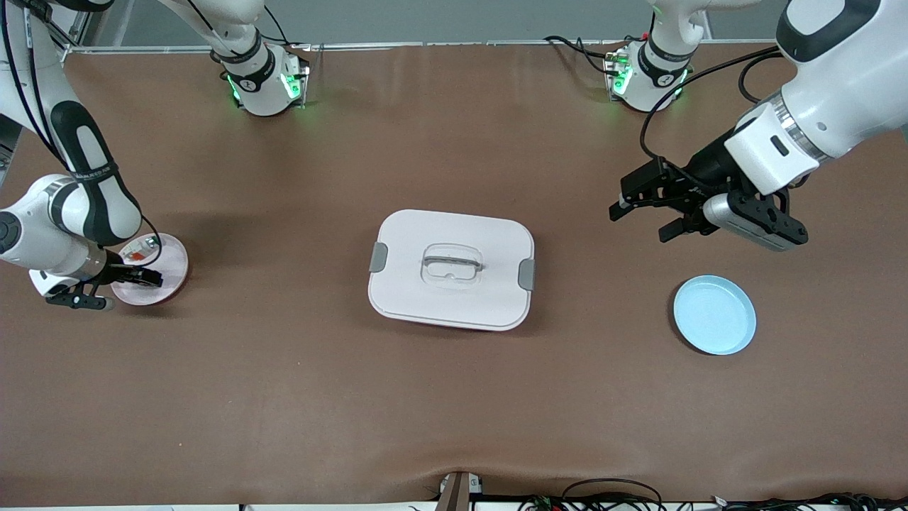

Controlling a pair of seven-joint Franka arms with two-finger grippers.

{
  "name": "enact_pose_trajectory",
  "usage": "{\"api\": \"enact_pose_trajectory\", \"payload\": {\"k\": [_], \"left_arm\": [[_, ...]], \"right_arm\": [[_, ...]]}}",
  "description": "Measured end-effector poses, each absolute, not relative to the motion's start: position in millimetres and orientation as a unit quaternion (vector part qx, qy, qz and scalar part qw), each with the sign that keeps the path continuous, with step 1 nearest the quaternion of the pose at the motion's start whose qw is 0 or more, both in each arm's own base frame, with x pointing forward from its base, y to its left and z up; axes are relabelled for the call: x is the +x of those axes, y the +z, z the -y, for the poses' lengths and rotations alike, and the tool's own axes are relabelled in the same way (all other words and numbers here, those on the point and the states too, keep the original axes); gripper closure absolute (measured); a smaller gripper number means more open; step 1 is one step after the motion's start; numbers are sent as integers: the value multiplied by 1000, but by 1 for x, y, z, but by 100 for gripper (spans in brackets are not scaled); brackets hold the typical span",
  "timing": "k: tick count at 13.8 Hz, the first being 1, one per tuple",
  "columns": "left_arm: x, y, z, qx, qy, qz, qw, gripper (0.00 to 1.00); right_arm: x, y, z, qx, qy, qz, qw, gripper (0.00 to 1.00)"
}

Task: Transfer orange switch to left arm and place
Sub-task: 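Grasp the orange switch with the right gripper while the left gripper approaches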

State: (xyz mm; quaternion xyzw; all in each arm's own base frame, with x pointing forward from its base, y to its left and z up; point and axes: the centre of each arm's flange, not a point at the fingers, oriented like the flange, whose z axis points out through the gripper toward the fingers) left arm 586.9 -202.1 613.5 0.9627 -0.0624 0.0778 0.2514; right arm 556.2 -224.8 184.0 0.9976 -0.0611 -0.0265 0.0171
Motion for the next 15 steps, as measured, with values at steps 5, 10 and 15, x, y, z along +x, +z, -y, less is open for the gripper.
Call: {"api": "enact_pose_trajectory", "payload": {"k": [5,10,15], "left_arm": [[586,607,219,960,73,71,260,0],[586,604,226,960,71,75,261,0],[587,601,226,960,69,74,261,0]], "right_arm": [[556,182,225,998,-28,60,17,2],[555,182,226,998,-29,55,17,2],[554,180,228,998,-30,53,17,4]]}}
